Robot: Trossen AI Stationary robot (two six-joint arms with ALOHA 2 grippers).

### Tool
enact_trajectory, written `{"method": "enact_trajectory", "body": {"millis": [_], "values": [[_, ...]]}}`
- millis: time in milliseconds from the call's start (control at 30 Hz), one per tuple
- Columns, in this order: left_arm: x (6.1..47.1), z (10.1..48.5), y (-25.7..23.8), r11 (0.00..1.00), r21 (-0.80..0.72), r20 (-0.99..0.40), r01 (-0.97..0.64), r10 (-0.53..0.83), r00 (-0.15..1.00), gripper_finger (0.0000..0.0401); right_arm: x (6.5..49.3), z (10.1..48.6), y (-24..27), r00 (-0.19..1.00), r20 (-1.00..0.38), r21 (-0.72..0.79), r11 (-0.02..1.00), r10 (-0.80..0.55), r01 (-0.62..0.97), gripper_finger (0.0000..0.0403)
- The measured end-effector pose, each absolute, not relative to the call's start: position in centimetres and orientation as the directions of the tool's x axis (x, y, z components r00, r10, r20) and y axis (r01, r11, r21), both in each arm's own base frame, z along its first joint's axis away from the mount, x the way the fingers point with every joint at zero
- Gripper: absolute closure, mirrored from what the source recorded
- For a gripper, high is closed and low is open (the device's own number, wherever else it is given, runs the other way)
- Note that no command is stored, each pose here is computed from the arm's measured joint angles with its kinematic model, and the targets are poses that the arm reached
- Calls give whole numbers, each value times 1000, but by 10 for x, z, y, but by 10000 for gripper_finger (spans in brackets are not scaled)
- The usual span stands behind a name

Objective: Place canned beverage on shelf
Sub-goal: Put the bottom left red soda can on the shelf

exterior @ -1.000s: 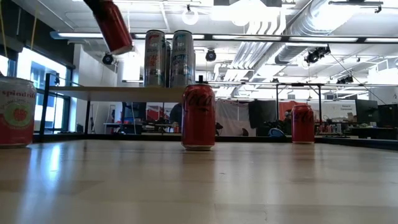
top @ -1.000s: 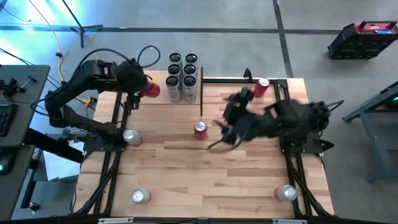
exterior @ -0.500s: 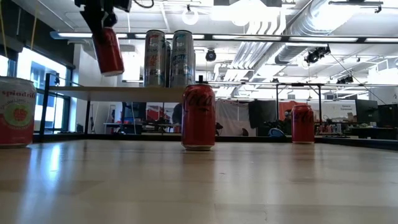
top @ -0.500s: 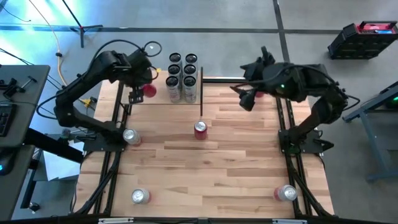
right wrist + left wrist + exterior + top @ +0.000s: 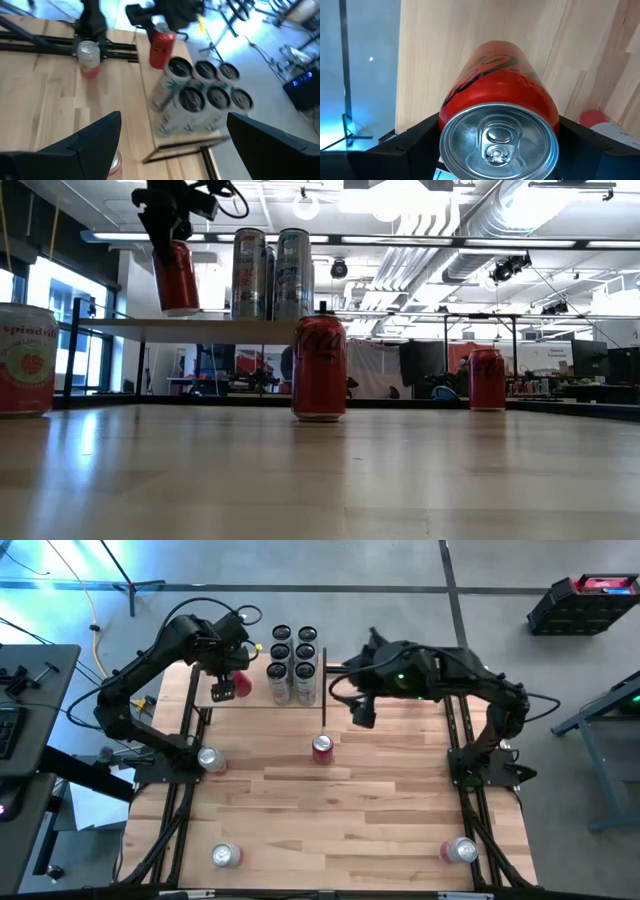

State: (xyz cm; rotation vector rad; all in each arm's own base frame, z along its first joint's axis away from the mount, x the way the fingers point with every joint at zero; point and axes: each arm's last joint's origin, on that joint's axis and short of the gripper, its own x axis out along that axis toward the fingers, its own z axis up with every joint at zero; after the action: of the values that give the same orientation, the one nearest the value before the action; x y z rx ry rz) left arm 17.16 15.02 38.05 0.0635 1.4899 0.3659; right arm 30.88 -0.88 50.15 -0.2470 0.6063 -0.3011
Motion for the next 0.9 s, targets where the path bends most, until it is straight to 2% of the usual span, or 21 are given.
{"method": "enact_trajectory", "body": {"millis": [200,500,667,900], "values": [[180,373,156,946,246,-967,-210,254,13,104,328,494,-13,806,-519,-326,937,-286,124,54],[188,366,163,944,240,-969,-225,246,-4,101,332,491,-26,820,-535,-257,964,-203,71,54],[189,366,165,923,259,-963,-286,268,-7,79,331,491,-29,821,-537,-244,968,-191,65,54],[189,364,165,921,263,-963,-287,268,-23,47,331,491,-30,823,-538,-237,970,-181,58,54]]}}
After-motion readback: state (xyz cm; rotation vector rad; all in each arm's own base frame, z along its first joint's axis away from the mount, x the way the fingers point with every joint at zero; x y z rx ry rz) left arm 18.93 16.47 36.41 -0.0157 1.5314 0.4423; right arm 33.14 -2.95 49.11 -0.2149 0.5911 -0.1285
